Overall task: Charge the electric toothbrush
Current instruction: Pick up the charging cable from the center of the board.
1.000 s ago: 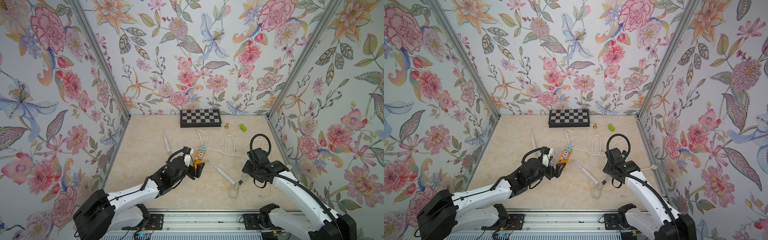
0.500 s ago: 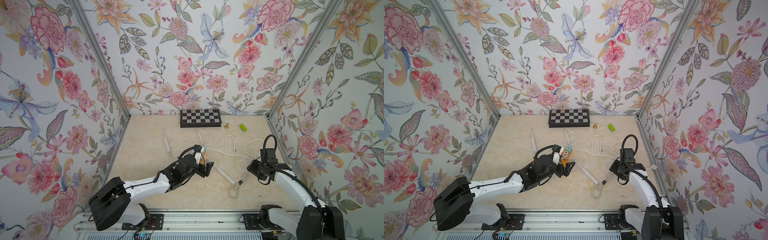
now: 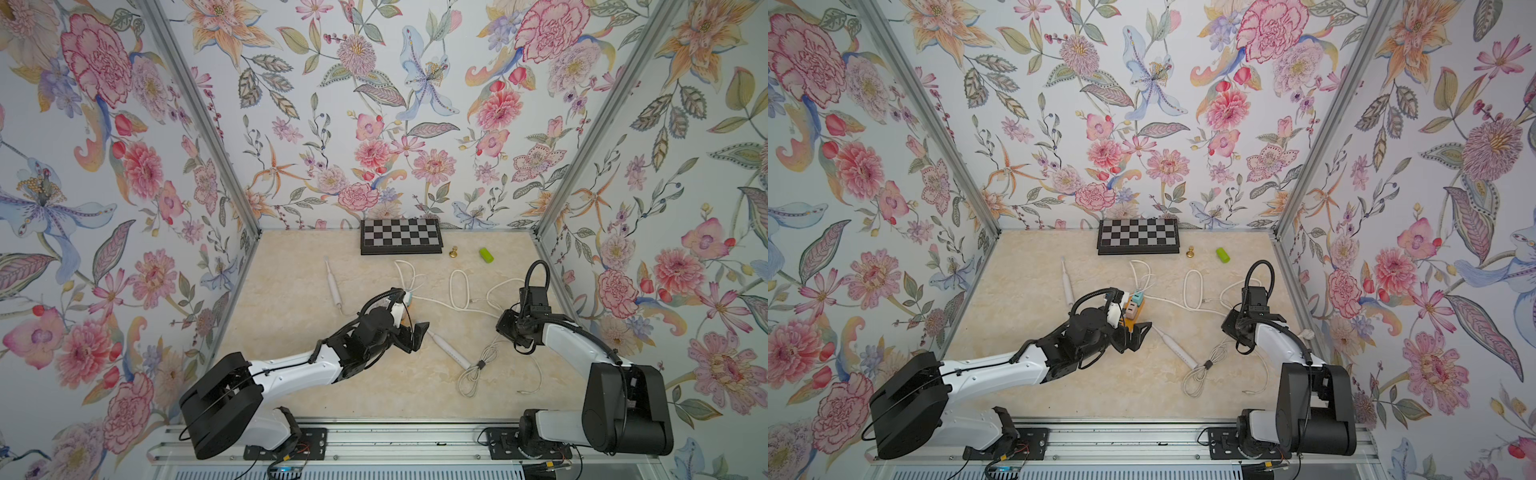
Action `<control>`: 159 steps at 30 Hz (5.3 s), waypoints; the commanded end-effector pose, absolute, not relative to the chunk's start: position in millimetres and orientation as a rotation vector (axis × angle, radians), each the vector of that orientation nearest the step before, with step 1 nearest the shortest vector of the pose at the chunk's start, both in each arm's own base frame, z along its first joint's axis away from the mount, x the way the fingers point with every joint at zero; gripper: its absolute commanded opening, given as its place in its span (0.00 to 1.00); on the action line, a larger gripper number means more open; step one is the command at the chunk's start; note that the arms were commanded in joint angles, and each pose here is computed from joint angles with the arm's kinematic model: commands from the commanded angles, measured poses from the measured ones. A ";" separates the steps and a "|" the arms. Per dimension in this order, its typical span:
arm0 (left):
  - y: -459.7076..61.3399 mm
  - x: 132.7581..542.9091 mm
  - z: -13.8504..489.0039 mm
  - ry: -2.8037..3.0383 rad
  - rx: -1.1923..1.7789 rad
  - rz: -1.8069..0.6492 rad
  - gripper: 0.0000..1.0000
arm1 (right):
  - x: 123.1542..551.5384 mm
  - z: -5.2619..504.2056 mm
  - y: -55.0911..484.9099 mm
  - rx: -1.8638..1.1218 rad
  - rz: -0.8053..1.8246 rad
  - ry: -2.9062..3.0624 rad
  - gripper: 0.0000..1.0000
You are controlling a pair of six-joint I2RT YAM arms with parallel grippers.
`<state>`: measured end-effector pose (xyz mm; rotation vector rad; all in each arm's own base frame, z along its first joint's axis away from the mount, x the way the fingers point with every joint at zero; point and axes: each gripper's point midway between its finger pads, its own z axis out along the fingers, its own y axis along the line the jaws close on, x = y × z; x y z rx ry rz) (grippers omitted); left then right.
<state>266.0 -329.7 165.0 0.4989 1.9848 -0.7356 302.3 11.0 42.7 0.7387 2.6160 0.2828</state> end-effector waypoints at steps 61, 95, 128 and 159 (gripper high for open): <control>-295.1 303.1 284.4 1.609 0.695 -0.618 0.75 | 288.6 308.0 166.2 -0.081 1.157 2.074 0.00; -286.5 287.9 308.9 1.476 0.819 -0.634 0.48 | 241.0 306.4 204.2 -0.607 1.080 1.927 0.00; -290.7 294.1 302.2 1.487 0.815 -0.586 0.40 | 246.3 314.1 201.9 -0.536 1.035 1.933 0.00; -283.3 300.1 302.6 1.499 0.801 -0.508 0.11 | 248.9 305.0 196.9 -0.474 1.018 1.981 0.24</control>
